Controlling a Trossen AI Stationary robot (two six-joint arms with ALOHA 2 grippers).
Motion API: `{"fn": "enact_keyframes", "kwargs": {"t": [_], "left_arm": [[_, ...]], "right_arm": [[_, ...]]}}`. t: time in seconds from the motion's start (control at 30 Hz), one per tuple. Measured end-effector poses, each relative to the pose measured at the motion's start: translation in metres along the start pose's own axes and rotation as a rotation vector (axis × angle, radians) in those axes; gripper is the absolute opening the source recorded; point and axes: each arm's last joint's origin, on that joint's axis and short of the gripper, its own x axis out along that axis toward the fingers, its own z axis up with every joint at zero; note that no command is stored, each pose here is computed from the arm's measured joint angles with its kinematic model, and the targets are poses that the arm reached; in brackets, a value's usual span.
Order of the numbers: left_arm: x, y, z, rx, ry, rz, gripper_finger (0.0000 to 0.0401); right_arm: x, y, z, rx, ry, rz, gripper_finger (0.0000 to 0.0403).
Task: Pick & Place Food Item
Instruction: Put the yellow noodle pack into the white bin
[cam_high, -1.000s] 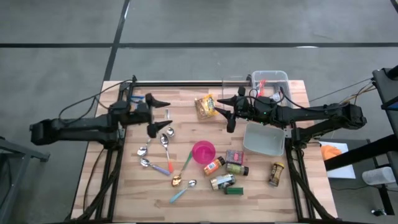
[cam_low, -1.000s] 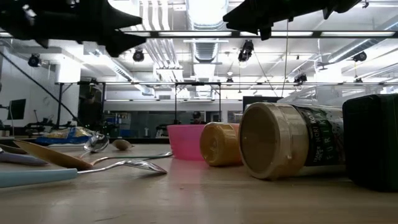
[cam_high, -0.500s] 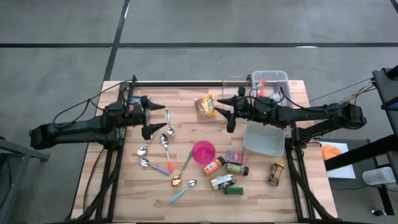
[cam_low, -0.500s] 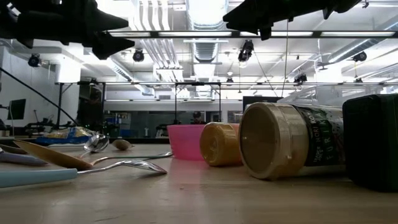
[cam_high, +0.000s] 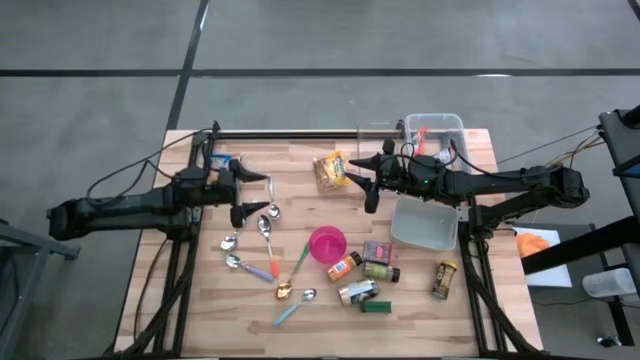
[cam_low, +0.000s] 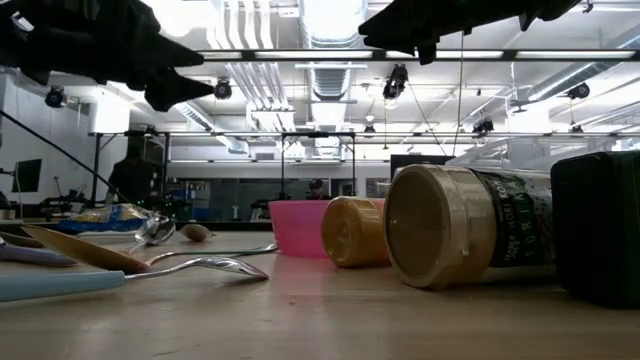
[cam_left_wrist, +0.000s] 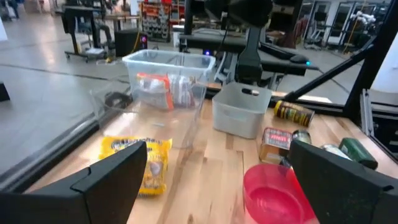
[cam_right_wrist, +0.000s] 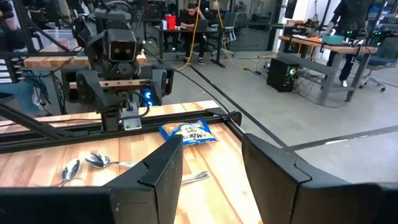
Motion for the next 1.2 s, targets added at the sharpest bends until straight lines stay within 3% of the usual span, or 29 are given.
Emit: {"fn": "enact_keyframes", "kwargs": {"t": [0.6,1.1,1.2], "left_arm": [[0.000,0.000,-0.005,-0.008,0.011,0.001,0.0394],[-0.001,0.001,-0.018,-0.019,0.133,0.007,0.0394],[-0.001,0.001,-0.021,-0.023,0.159,0.008,0.0394]], "right_arm": [[0.000,0.000,0.000,0.000,0.000,0.000,0.0162],[0.000,0.000,0.002,0.005,-0.017,0.000,0.0162],[0.000,0.000,0.003,0.080,-0.033,0.001,0.0162]]}}
